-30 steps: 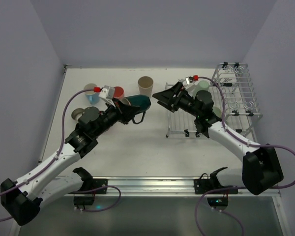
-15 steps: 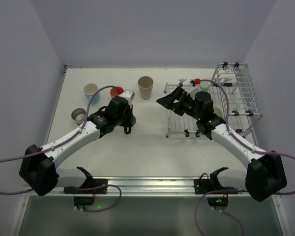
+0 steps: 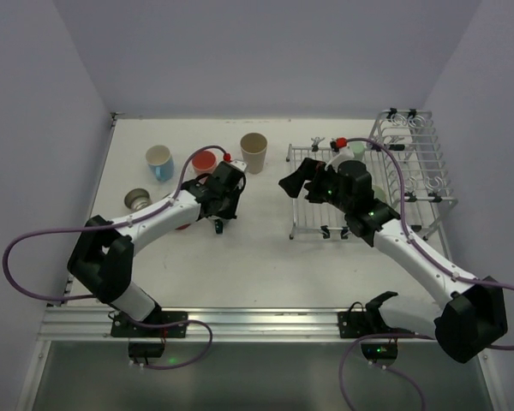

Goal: Unload the cups from the dish rack

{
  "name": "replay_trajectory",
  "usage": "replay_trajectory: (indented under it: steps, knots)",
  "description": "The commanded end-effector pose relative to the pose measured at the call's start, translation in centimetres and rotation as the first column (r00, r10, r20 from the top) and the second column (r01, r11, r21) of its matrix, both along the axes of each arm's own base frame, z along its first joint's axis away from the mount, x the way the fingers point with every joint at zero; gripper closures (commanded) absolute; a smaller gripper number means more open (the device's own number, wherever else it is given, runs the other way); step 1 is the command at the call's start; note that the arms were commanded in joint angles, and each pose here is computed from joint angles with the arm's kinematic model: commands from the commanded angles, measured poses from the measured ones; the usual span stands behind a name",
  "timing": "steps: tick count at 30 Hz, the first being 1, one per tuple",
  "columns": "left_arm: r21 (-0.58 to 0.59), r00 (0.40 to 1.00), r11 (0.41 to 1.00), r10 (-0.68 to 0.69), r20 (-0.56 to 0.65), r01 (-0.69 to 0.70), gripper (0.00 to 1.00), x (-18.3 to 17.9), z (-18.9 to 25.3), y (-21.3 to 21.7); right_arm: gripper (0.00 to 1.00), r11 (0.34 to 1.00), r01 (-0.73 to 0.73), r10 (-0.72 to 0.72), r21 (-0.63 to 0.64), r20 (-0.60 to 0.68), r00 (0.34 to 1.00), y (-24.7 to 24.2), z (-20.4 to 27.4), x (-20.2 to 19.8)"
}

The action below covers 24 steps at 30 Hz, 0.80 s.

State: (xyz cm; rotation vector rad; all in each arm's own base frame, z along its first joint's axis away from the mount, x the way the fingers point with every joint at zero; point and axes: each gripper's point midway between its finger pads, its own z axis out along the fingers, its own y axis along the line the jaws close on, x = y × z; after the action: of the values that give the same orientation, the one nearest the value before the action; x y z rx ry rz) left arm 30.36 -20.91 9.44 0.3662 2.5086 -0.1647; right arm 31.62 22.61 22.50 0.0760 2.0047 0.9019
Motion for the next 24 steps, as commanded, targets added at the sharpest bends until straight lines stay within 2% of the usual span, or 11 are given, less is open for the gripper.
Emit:
replay_trajectory:
  steps: [1,2,3,10,12,13,18,20,24]
  knots:
    - [0.044,0.997,0.999,-0.004,0.078,0.001,1.0,2.1,2.2,0.3,0.01,0.989,0.078,-0.068,-0.128,0.078,0.995,-1.8,1.5,1.2]
    - [0.054,0.997,0.999,-0.007,0.072,0.003,0.99,2.1,1.9,0.4,0.01,0.985,0.075,-0.063,-0.154,0.082,0.995,-1.9,1.7,1.2]
    - [0.063,0.997,0.998,-0.003,0.071,-0.002,0.94,2.2,1.8,0.5,0.01,0.98,0.094,-0.08,-0.176,0.081,0.993,-2.1,1.5,1.6]
    - [0.09,0.996,0.996,0.012,0.083,-0.02,0.72,2.4,1.9,1.0,0.01,0.936,0.194,-0.174,-0.294,0.095,0.98,-3.9,0.8,3.8]
    - [0.078,0.994,0.996,0.023,0.108,-0.032,0.6,2.5,2.8,1.1,0.01,0.918,0.227,-0.204,-0.326,0.104,0.973,-4.5,1.1,4.5]
    - [0.062,0.989,0.997,0.033,0.141,-0.043,0.52,2.8,3.8,1.2,0.01,0.895,0.262,-0.237,-0.36,0.114,0.965,-5.2,0.9,5.1]
    - [0.003,0.972,0.997,0.069,0.225,-0.072,0.39,3.1,7.0,1.4,0.01,0.819,0.353,-0.324,-0.453,0.145,0.935,-7.0,0.3,7.0]
    - [-0.046,0.962,0.997,0.074,0.263,-0.064,0.3,2.9,9.0,1.3,0.01,0.762,0.415,-0.377,-0.497,0.182,0.908,-8.1,0.4,8.2]
    - [-0.168,0.935,0.986,0.072,0.349,-0.013,0.2,2.0,13.3,0.8,0.01,0.673,0.484,-0.439,-0.559,0.224,0.87,-10.0,0.4,10.2]
